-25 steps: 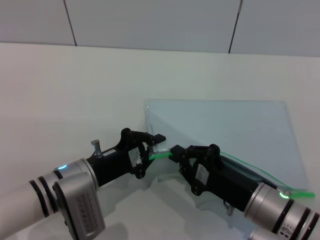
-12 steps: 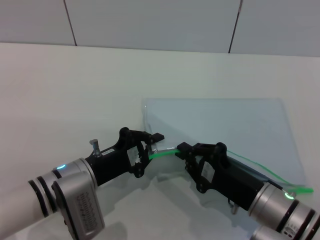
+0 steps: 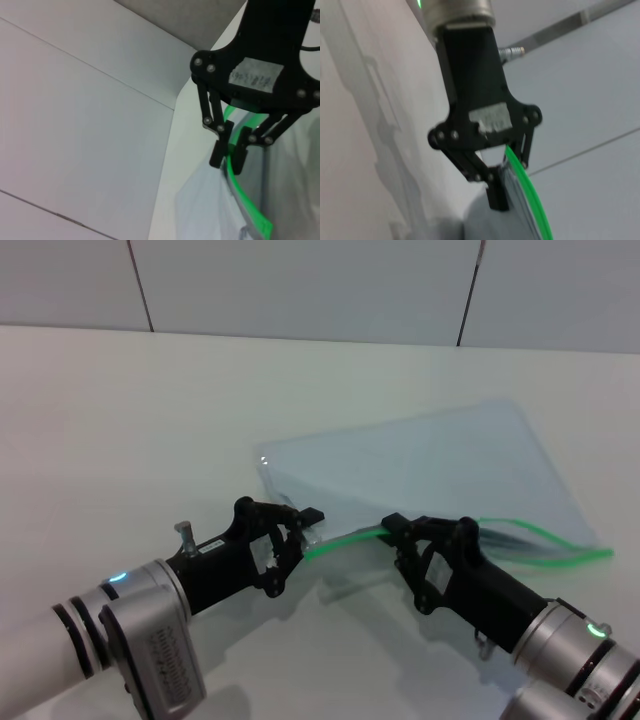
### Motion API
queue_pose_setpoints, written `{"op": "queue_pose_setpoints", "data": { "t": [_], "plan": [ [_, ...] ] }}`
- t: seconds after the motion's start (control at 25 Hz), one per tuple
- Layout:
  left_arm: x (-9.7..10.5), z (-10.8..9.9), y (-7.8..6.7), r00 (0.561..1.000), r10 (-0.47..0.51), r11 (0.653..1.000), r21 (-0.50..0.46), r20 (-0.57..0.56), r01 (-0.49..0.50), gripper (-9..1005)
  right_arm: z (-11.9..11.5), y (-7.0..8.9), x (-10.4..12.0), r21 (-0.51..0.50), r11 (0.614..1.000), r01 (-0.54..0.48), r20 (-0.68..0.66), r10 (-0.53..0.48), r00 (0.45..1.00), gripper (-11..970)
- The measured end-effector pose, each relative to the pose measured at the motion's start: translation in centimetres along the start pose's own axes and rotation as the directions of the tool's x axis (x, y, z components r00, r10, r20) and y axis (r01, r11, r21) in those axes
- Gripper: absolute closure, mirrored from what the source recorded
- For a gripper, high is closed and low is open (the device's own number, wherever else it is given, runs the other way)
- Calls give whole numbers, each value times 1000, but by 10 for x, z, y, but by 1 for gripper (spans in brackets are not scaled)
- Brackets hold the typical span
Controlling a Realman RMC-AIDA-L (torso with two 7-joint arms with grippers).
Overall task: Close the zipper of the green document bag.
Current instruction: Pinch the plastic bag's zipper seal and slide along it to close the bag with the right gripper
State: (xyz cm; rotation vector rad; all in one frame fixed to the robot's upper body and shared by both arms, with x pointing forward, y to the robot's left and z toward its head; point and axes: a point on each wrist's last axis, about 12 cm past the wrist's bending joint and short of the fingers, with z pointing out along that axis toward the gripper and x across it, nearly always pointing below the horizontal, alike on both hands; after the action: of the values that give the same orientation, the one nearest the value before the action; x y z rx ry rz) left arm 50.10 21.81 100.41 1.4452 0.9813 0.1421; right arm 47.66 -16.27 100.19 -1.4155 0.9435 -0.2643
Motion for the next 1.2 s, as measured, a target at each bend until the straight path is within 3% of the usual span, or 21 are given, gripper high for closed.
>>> {"op": "queue_pose_setpoints", "data": {
  "t": [0.72, 1.2],
  "plan": [
    [-1, -5, -6, 1000, -11, 1000, 4, -7, 11, 944, -11, -6, 30, 62, 997, -38, -178, 49, 983, 883],
    [-3, -7, -10, 1000, -24, 1000, 9, -6, 24, 943, -29, -18, 69, 169, 983, -72, -381, 132, 915, 882]
  ]
}}
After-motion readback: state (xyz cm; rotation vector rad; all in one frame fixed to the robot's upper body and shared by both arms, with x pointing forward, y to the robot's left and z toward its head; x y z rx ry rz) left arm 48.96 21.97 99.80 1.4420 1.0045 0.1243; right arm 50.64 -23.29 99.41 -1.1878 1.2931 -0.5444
